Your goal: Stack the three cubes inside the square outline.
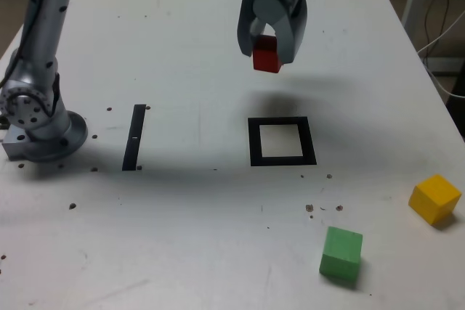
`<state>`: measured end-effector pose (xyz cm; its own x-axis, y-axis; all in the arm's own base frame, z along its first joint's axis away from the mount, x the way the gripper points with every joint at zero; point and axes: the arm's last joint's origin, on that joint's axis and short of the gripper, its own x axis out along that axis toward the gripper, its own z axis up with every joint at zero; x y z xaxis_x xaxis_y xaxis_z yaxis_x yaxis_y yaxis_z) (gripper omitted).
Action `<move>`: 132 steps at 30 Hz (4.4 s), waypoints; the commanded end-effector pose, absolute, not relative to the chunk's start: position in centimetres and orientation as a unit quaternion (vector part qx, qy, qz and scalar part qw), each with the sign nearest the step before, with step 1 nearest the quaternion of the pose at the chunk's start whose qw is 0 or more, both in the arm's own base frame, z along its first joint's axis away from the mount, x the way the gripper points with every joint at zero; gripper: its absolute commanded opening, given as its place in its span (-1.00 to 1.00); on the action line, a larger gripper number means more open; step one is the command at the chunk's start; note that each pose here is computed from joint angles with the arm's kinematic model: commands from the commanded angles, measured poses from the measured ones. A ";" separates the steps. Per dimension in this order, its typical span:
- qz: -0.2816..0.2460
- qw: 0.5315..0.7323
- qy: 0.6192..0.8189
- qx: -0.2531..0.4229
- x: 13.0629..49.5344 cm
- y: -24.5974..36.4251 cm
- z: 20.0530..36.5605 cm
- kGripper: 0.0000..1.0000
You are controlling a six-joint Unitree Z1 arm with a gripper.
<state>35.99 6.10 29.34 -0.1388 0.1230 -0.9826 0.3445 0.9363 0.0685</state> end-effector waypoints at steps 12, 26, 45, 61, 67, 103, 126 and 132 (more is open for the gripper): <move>-0.036 0.651 0.754 0.075 36.2 1.3 28.9 -0.34; -0.025 0.626 0.778 0.038 38.1 -1.0 25.0 -0.33; -0.032 0.612 0.789 0.033 38.9 -1.1 21.9 -0.01; -0.035 0.619 0.784 0.034 38.2 -1.1 22.1 0.99; -0.021 0.636 0.770 0.047 36.7 -0.9 24.2 0.99; -0.094 0.664 0.725 0.159 44.6 -8.6 26.8 1.00; -0.150 0.703 0.672 0.180 48.9 -14.8 25.0 1.00; -0.155 0.703 0.668 0.186 49.1 -14.8 24.8 1.00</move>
<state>49.14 -14.79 24.80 0.0628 0.0285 -0.9976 0.4621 0.8852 0.0544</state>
